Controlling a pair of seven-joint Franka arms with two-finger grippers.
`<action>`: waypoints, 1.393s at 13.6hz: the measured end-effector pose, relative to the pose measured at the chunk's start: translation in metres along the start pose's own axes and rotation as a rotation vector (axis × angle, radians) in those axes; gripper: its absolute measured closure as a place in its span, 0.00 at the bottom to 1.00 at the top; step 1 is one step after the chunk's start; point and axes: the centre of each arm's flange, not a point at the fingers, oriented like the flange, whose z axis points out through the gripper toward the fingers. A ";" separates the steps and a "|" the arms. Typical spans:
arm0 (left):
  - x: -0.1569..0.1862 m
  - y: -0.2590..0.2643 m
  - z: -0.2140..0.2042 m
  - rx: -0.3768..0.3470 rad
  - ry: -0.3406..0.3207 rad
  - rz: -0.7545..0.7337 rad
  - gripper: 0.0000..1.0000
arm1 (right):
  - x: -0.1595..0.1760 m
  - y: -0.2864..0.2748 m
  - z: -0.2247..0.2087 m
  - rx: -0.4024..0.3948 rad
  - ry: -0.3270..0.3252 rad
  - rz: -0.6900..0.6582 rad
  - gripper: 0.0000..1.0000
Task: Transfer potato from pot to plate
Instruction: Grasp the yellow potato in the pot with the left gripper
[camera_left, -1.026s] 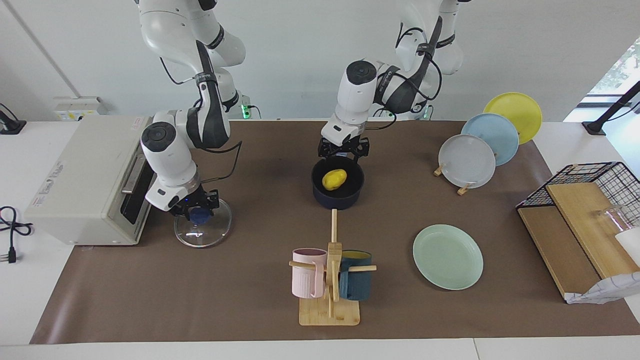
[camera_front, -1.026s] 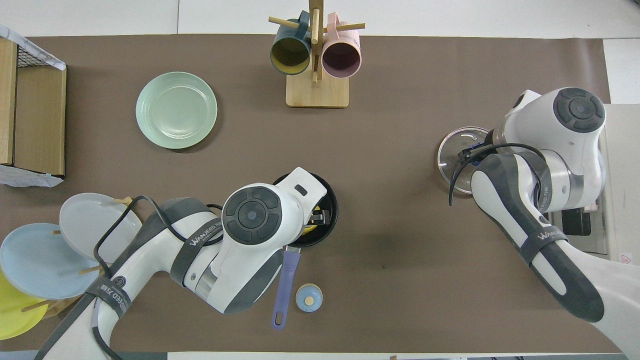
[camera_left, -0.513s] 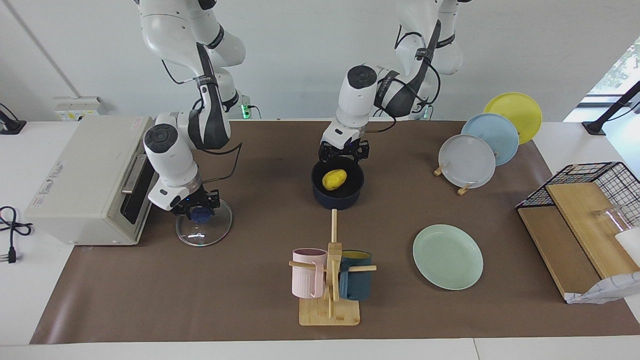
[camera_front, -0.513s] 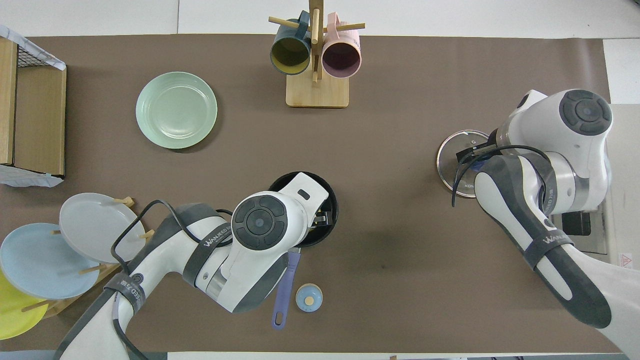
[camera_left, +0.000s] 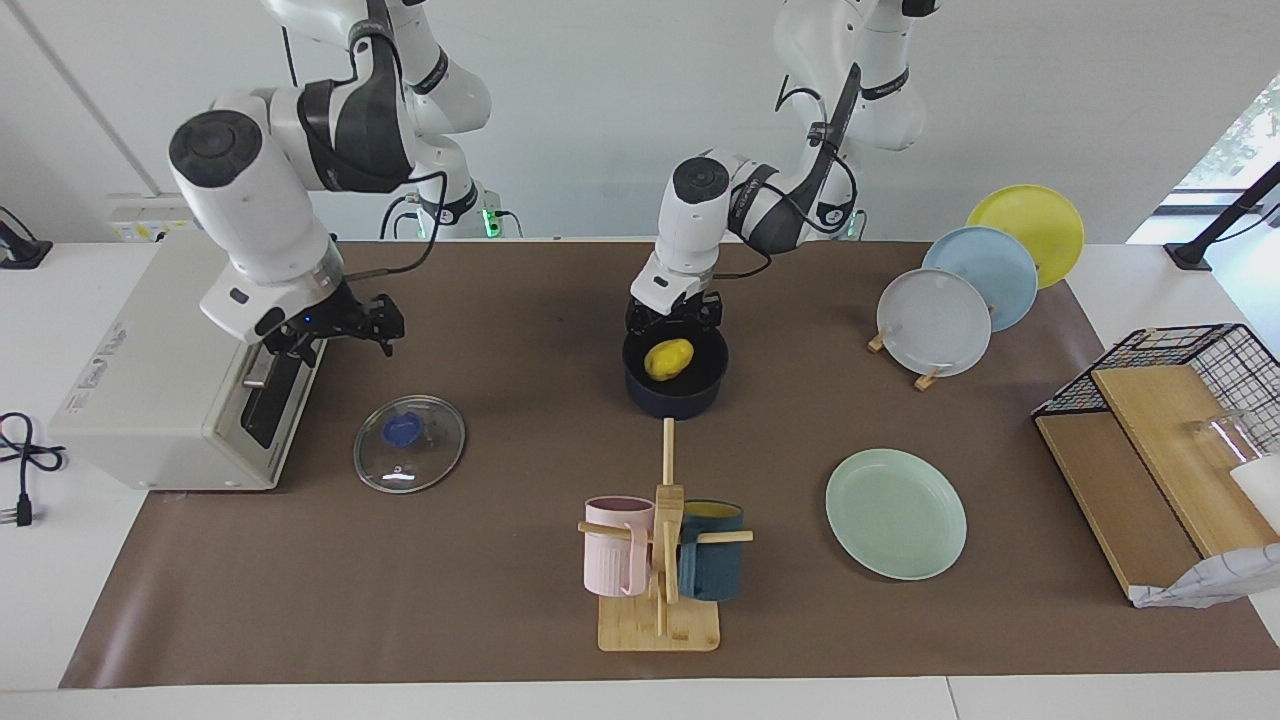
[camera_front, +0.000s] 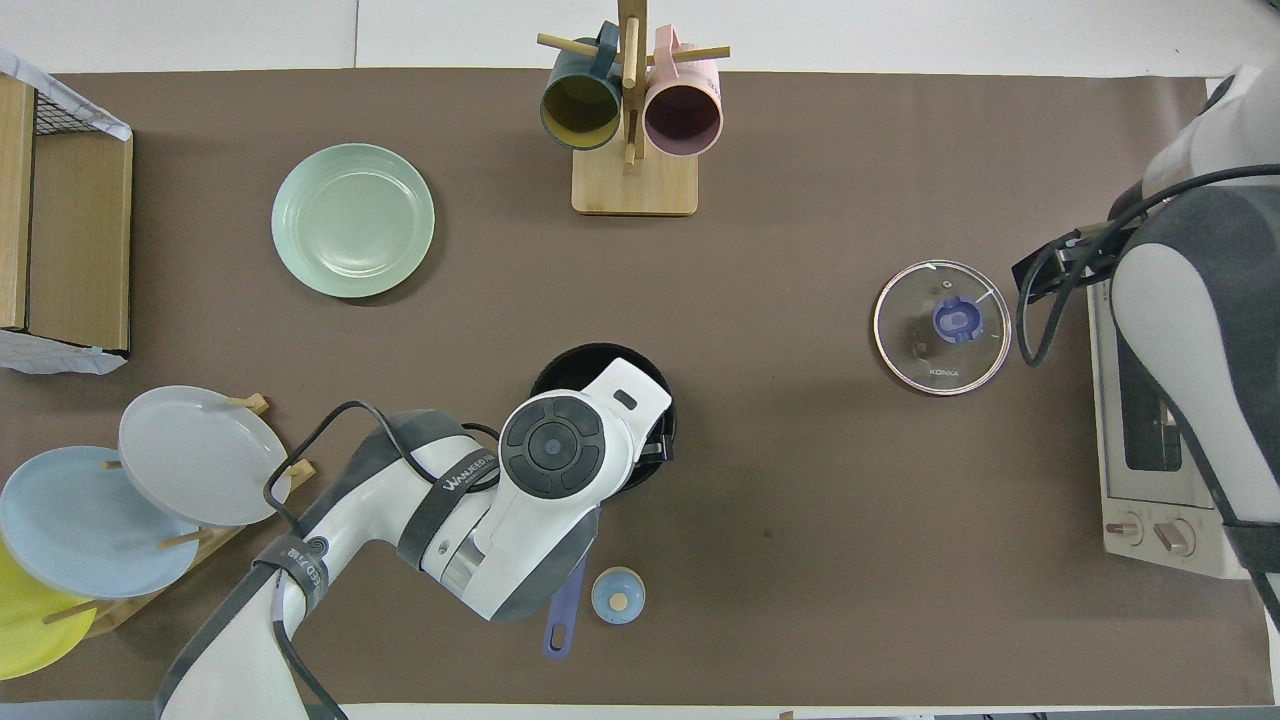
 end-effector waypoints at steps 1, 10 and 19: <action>-0.002 0.002 0.003 0.003 -0.003 0.001 0.00 | -0.008 -0.001 -0.013 0.000 0.002 0.023 0.00; -0.001 0.007 0.009 -0.011 0.011 -0.112 0.00 | -0.040 -0.006 -0.028 -0.001 -0.014 0.064 0.00; 0.011 -0.002 0.016 -0.012 0.015 -0.160 0.00 | -0.050 0.005 -0.028 -0.002 0.024 0.090 0.00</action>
